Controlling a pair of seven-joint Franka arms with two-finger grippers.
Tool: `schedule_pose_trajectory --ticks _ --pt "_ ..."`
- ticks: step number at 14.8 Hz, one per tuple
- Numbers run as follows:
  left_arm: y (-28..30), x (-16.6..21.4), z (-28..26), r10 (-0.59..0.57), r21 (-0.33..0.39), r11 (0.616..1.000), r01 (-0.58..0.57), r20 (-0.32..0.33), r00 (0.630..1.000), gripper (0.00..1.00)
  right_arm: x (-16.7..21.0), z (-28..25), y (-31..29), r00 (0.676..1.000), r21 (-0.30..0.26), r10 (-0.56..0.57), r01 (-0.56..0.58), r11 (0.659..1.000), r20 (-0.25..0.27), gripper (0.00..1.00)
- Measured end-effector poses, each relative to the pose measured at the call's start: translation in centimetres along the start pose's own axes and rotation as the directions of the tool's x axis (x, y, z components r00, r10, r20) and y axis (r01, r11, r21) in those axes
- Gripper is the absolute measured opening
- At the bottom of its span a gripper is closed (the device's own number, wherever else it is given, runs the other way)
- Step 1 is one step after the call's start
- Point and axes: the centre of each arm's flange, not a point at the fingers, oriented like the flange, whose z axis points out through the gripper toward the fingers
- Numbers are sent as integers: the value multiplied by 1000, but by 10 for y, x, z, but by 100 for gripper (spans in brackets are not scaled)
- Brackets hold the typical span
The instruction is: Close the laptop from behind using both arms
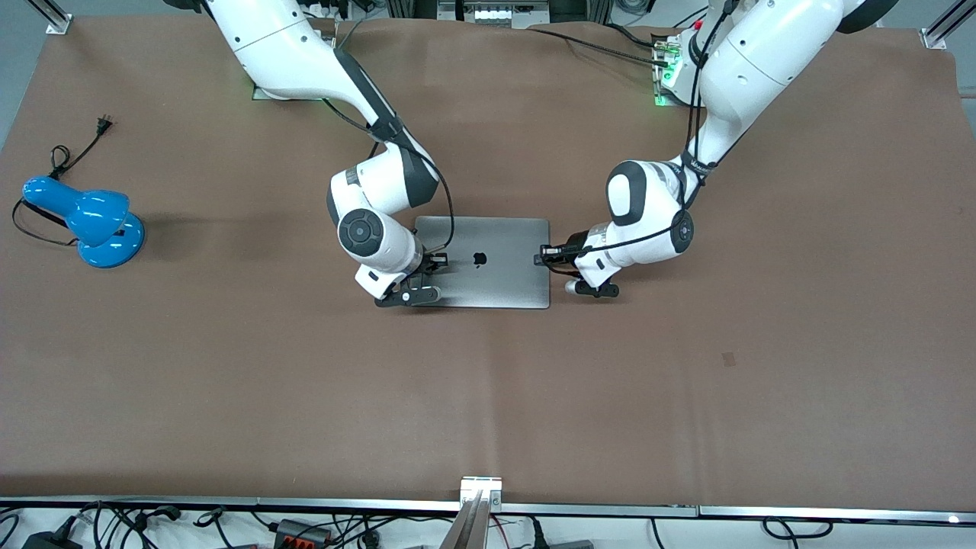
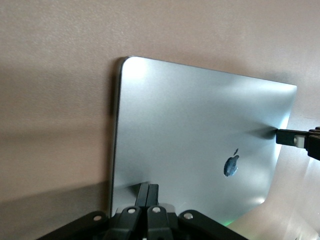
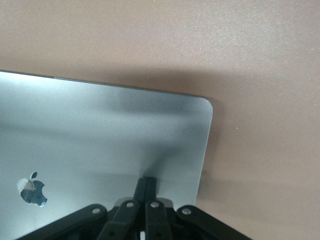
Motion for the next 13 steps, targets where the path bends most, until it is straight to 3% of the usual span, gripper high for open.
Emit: schedule_pose_trajectory --ticks 8,13 --pt "1 2 0 4 3 1000 -4 -10 1000 1 1 -1 0 1000 0 -1 1 1000 -4 1" --pt "8 10 -9 29 5 1000 -28 -36 999 1 15 -21 9 998 -4 11 -11 1000 -64 1"
